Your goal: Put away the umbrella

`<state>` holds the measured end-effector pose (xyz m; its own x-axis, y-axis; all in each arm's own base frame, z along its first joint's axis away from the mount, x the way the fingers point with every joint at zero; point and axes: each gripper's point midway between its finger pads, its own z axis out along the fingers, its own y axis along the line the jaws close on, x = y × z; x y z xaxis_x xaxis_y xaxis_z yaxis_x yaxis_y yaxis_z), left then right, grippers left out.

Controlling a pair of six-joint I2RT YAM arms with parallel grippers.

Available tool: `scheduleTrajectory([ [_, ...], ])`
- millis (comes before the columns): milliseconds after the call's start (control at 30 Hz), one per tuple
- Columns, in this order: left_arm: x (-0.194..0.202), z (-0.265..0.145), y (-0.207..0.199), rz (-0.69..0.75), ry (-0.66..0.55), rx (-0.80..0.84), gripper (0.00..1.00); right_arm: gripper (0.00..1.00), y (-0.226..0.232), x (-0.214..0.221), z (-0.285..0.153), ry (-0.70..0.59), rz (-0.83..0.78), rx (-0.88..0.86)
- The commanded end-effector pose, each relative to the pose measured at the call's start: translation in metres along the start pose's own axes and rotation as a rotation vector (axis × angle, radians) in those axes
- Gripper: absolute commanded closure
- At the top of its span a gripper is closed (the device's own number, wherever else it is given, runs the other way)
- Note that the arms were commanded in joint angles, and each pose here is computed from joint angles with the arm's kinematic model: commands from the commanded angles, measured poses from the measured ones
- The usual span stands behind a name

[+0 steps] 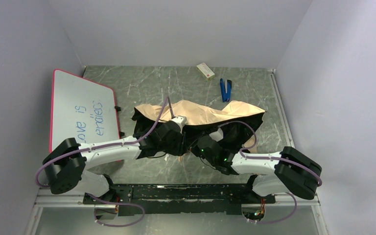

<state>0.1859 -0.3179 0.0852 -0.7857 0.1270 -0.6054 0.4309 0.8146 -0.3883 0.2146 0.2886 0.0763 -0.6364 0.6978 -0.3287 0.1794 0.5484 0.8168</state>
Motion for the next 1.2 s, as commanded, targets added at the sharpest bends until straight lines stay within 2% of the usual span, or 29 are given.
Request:
scheduleTrajectory([
  [0, -0.026, -0.007, 0.015, 0.009, -0.108, -0.077, 0.95, 0.89, 0.004, 0.008, -0.010, 0.048, -0.072, 0.002],
  [133, -0.021, -0.009, 0.023, 0.006, -0.102, -0.108, 0.95, 0.70, 0.010, -0.006, -0.018, 0.002, -0.106, 0.008],
  [400, -0.017, -0.004, 0.030, 0.012, -0.086, -0.139, 0.95, 0.47, -0.005, -0.027, -0.035, -0.065, -0.107, 0.063],
  [700, -0.015, -0.002, 0.046, -0.013, -0.086, -0.233, 0.95, 0.43, -0.040, -0.036, -0.056, -0.068, -0.173, 0.161],
  [900, -0.015, 0.003, 0.047, -0.044, -0.083, -0.246, 0.95, 0.39, -0.041, -0.047, -0.071, -0.077, -0.290, 0.142],
  [1167, -0.024, 0.008, 0.022, -0.050, -0.103, -0.128, 0.95, 0.34, -0.044, -0.009, -0.058, 0.093, -0.415, 0.057],
])
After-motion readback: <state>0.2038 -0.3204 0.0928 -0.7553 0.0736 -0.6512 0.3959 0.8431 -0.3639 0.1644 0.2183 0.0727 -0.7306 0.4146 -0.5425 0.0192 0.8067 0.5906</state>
